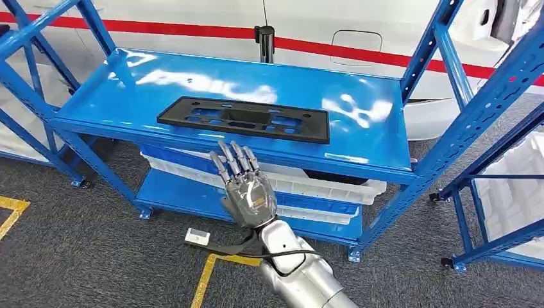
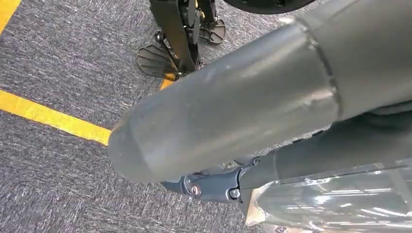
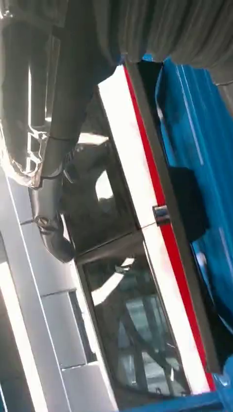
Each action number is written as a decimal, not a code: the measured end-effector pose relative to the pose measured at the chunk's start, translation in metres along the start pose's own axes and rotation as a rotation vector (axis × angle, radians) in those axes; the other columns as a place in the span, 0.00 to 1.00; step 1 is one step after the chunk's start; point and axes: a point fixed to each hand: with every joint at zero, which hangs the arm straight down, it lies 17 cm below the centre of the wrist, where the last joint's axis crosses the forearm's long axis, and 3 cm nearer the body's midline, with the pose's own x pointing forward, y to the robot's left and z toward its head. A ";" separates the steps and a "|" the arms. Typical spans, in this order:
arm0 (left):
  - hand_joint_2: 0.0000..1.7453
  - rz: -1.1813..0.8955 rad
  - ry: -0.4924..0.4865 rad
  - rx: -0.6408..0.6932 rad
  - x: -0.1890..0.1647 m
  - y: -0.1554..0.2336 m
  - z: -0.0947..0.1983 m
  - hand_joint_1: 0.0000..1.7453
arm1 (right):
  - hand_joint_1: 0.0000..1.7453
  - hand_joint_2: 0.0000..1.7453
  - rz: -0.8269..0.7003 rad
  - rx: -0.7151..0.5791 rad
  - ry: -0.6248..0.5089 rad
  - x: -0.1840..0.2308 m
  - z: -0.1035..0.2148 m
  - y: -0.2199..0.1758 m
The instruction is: Take the parts from the cabinet and place them on the table.
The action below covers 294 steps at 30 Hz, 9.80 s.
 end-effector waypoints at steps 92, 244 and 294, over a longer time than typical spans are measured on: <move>0.00 0.014 0.007 -0.038 -0.003 -0.018 0.005 0.00 | 0.00 1.00 0.163 0.024 0.148 -0.050 0.038 0.002; 1.00 -0.115 -0.083 -0.013 0.009 -0.012 0.004 0.00 | 1.00 1.00 -1.089 -0.723 -0.131 -0.043 0.112 -0.280; 1.00 -0.139 -0.092 -0.090 0.008 -0.014 0.005 0.00 | 1.00 1.00 -1.026 -0.951 -0.291 -0.050 0.111 -0.356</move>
